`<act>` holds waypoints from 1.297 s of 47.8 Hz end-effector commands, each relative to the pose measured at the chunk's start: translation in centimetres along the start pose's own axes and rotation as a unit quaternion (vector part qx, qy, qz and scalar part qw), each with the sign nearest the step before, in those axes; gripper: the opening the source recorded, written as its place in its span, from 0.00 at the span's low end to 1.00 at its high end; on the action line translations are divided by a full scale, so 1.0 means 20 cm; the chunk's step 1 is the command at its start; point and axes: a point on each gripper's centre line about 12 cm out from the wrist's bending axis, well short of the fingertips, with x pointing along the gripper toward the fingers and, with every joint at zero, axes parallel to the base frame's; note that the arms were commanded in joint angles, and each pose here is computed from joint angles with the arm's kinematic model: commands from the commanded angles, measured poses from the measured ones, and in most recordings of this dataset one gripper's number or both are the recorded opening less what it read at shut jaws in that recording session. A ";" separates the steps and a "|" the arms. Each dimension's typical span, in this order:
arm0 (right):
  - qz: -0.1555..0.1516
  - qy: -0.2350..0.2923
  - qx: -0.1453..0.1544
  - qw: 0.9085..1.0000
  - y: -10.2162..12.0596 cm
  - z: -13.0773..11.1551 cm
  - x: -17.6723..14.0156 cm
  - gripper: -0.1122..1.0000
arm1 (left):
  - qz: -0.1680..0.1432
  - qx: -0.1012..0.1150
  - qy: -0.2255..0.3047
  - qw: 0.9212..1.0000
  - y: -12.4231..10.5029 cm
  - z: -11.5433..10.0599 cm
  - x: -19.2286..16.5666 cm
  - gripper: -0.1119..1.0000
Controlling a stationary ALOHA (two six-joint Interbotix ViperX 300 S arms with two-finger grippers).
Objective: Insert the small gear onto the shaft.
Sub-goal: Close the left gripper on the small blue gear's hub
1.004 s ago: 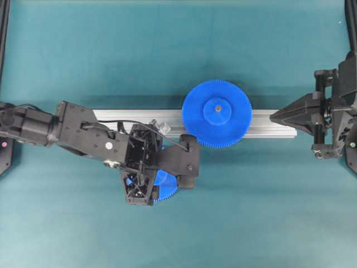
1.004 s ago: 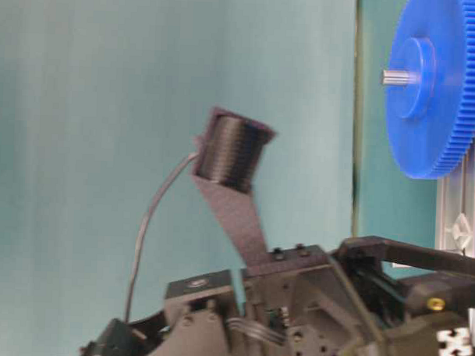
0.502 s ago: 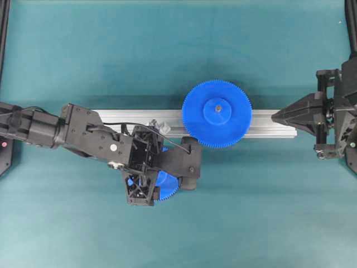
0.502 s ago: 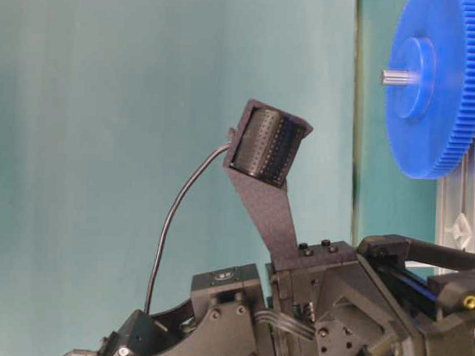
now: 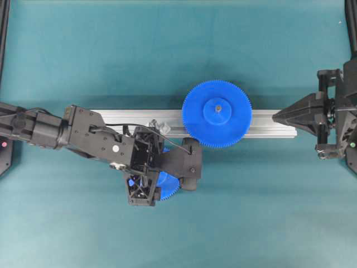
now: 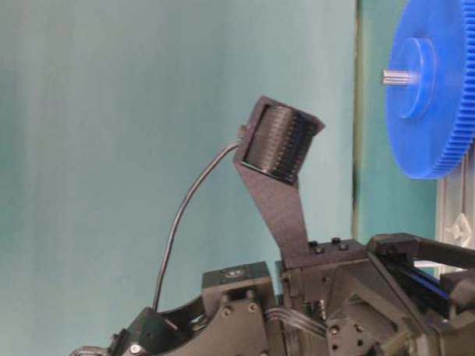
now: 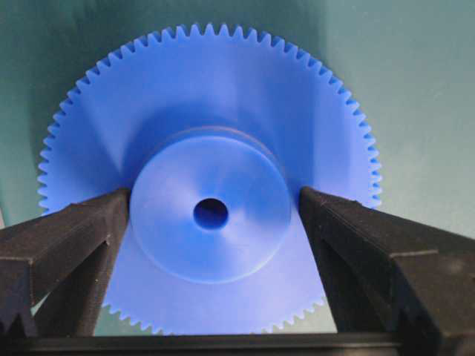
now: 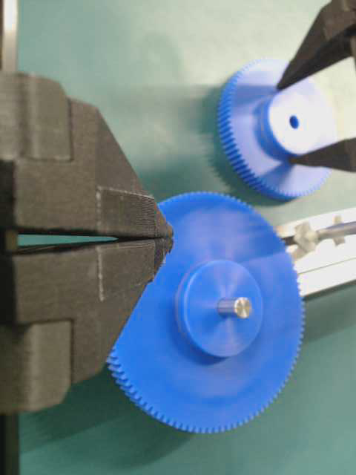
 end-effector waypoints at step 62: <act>0.000 -0.002 0.007 1.000 0.00 0.02 0.00 0.10 | 0.000 0.002 -0.004 1.000 -0.01 0.02 -0.02 0.72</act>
